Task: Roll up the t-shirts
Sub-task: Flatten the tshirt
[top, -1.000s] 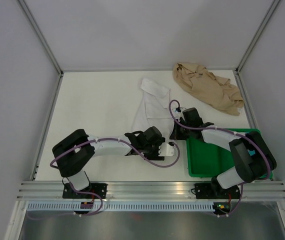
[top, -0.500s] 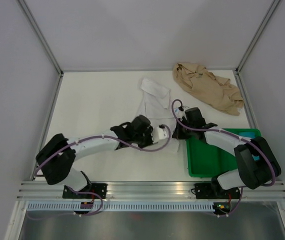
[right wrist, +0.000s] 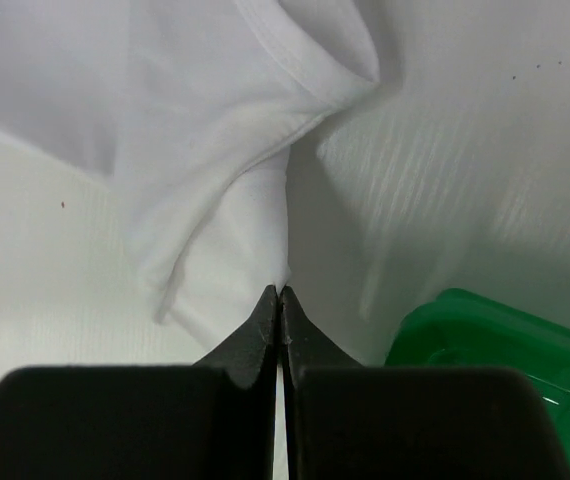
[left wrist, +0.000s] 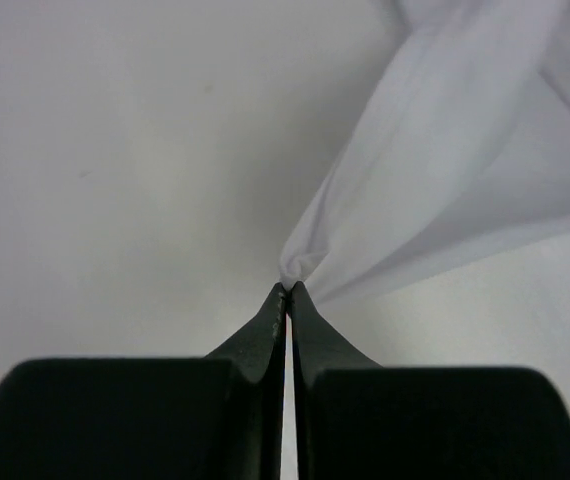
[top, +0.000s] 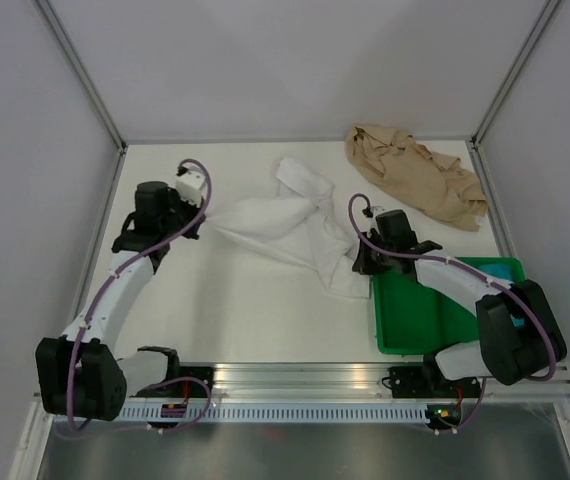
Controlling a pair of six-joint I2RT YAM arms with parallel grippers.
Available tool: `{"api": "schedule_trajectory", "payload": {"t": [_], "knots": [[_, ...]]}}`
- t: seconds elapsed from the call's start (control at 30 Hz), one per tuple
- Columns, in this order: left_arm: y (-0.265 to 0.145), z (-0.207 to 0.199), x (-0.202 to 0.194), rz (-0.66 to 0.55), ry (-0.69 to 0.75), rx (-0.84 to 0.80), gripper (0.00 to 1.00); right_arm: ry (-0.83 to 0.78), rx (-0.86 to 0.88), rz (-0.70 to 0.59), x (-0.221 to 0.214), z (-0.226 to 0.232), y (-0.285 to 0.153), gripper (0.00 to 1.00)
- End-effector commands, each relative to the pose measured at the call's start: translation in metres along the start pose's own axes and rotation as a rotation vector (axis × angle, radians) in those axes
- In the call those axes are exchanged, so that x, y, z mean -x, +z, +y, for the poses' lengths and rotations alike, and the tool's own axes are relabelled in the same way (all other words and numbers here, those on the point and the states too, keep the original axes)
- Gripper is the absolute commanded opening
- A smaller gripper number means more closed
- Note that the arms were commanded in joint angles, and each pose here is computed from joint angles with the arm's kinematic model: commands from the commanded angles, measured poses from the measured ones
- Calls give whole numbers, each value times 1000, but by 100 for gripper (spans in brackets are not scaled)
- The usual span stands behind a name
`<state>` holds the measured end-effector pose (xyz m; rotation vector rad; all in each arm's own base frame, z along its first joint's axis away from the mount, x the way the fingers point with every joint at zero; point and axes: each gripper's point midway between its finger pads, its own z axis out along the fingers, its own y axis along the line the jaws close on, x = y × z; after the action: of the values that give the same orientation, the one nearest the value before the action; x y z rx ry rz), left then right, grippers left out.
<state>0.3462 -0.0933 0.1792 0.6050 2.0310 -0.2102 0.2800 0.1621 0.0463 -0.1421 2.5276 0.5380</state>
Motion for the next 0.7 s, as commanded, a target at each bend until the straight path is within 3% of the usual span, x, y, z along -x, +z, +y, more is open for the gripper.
{"api": "schedule_trajectory", "payload": {"t": [0.0,0.03,0.13,0.27,0.4,0.47,0.53,0.67], "knots": [[-32,59,-3,-41,-176,147,2,-45,61,-58,26,18,-19,0],[-45,86,-12,-42,-214,219,2,-43,76,-55,26,22,-22,0],[-66,107,-27,-38,-239,259,2,-63,104,-49,25,28,-31,0],[-66,92,-67,35,-242,222,2,-49,83,-11,8,22,-23,0],[-52,48,-120,129,-321,81,2,-38,75,49,-12,24,-6,0],[-53,51,-134,165,-291,114,2,-54,42,82,-21,24,1,31],[-55,44,-139,191,-268,75,2,-64,-21,63,-15,20,0,45],[-59,34,-142,210,-202,20,2,-78,-91,-80,21,32,-19,49]]}}
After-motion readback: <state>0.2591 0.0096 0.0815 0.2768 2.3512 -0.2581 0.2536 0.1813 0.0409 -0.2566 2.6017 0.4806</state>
